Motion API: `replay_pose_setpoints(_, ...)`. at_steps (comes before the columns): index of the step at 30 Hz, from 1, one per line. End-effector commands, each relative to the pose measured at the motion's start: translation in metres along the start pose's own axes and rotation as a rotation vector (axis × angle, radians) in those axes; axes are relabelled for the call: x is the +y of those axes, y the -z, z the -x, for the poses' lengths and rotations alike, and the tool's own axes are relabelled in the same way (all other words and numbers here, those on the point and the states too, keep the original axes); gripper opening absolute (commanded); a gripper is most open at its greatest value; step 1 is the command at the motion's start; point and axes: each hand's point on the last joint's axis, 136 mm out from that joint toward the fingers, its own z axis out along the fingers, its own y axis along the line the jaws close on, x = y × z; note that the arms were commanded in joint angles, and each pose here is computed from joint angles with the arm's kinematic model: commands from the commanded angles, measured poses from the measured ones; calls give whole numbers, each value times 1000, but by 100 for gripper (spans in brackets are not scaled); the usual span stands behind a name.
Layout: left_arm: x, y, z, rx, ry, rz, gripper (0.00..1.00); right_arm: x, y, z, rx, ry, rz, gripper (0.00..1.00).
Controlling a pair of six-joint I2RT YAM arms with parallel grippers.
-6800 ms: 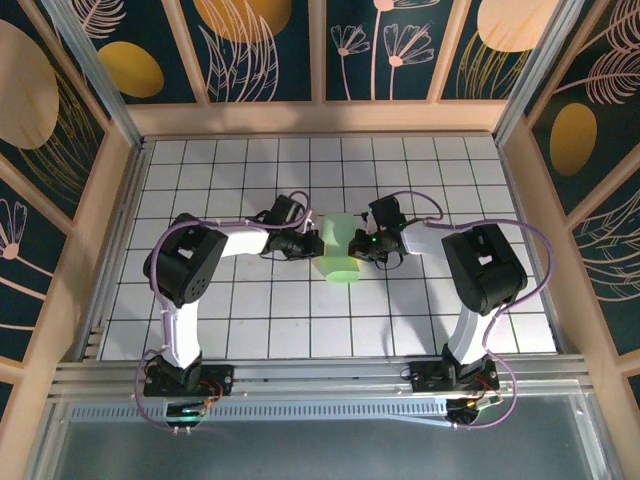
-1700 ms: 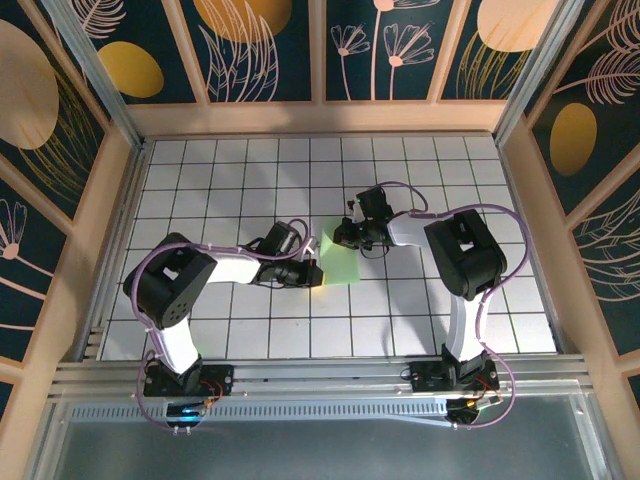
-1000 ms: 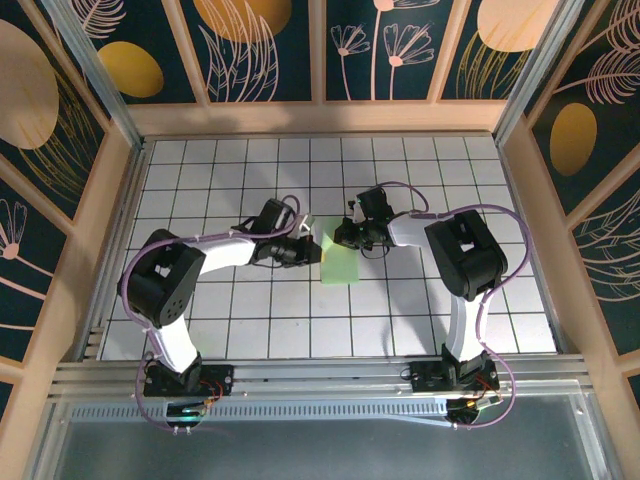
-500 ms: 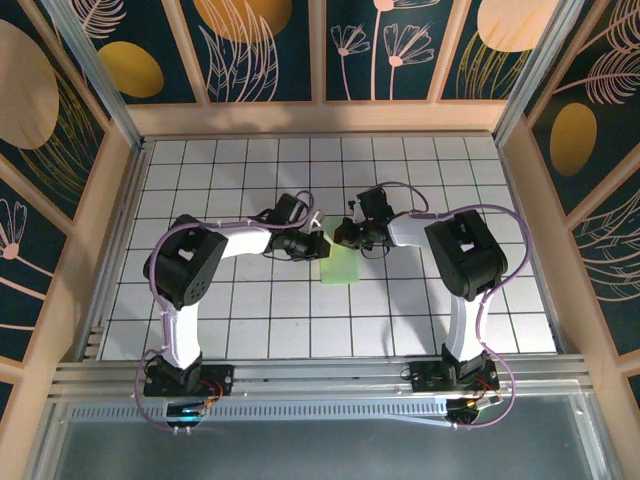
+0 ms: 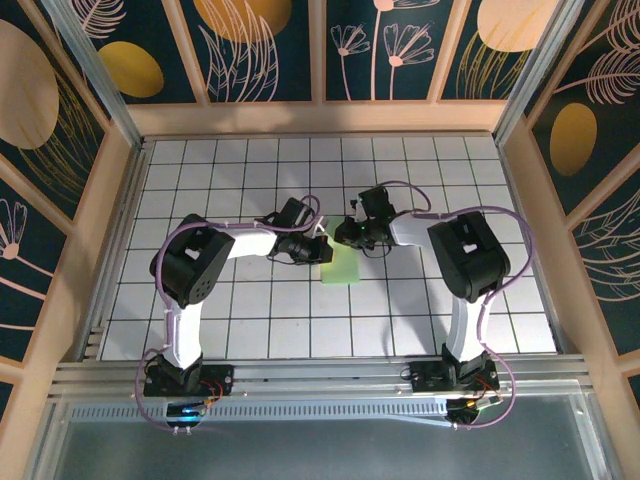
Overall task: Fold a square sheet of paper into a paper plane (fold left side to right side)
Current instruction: Hold the square sheet of paper at the center of the table.
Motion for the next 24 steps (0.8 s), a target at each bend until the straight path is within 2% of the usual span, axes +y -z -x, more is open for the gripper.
replay_pose_setpoints(1,23,-7,-23,40,65,87,0,16,29,10,-51,10,12,16)
replay_pose_setpoints(5,25,-6,-25,34,85,93,0,17,42,-12,-24,-3,10,14)
replay_pose_setpoints(11,24,-5,-24,30,86,96,0,14,35,-54,48,-42,13,0)
replay_pose_setpoints(15,22,-3,-23,24,86,93,0,8,20,-75,101,-53,1,0)
replay_pose_setpoints(24,-1,5,-1,-32,83,48,0,-19,9,-93,152,-66,-87,0)
